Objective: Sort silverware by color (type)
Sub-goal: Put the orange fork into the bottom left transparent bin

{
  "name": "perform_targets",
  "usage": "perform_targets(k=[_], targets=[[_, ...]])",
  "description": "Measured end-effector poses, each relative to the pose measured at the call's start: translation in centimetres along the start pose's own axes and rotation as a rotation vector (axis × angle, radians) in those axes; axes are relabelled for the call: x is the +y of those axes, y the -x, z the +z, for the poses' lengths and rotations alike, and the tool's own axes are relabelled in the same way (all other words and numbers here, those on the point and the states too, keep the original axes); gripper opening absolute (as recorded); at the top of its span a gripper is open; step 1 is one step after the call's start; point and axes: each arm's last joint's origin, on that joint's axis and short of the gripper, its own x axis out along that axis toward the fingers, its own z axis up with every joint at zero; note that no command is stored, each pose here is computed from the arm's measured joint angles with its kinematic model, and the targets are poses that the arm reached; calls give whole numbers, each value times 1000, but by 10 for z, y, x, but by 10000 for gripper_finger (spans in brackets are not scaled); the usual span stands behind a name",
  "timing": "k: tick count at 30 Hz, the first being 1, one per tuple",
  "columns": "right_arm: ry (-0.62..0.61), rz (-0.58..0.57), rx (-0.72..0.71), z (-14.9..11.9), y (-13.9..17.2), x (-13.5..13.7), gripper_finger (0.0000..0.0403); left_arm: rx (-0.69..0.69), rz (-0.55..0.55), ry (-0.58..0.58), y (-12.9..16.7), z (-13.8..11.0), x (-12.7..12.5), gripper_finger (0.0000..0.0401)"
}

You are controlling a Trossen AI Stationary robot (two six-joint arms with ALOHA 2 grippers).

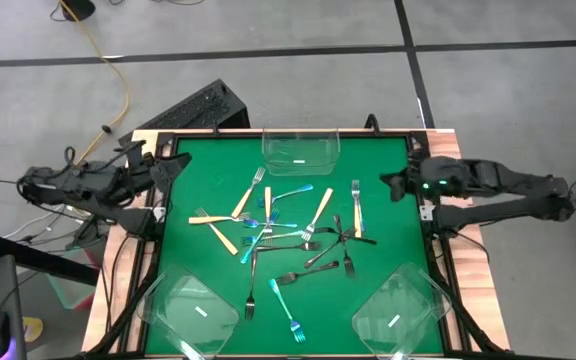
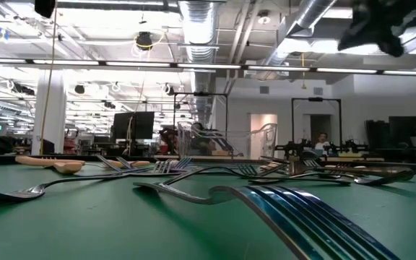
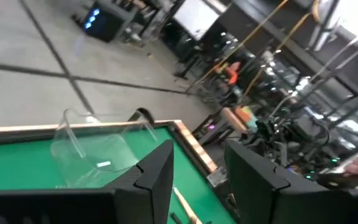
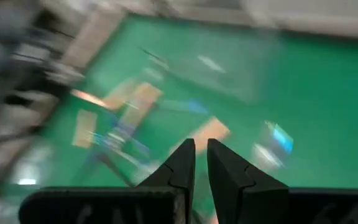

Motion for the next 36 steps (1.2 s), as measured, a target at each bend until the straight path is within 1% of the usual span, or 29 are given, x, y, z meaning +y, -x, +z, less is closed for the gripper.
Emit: perform_targets(k=[2,4,7,9,13,17,21,25,30,33,36], targets=[[-18,-118,96,-1,-6,3,66,-13,37,-18,-3,2,-6,128],[11,-186,173,-4,-17,9,66,-37,72,-32,-7,0,-9,128],[9,-245,237,-10,-36,17,66,-56,113,-30,-13,-5,-13,128],[42,-289,284,-14,-49,21,66,-59,126,-22,-16,-8,-14,128],[80,-326,411,-21,-73,27,66,-28,121,2,-21,-14,-17,128],[67,-418,473,-30,-91,29,77,-20,125,9,-24,-17,-19,128],[29,-442,474,-36,-109,36,109,-17,124,-35,-23,-16,-18,128],[-2,-424,454,-40,-129,43,159,-6,100,-42,-19,-12,-16,128],[-22,-501,503,-49,-151,40,222,17,81,-39,-11,-7,-10,128],[-37,-485,531,-57,-165,38,240,20,88,-50,-7,-5,-5,128],[-49,-485,547,-65,-175,37,243,22,96,-57,-4,-3,-2,128]])
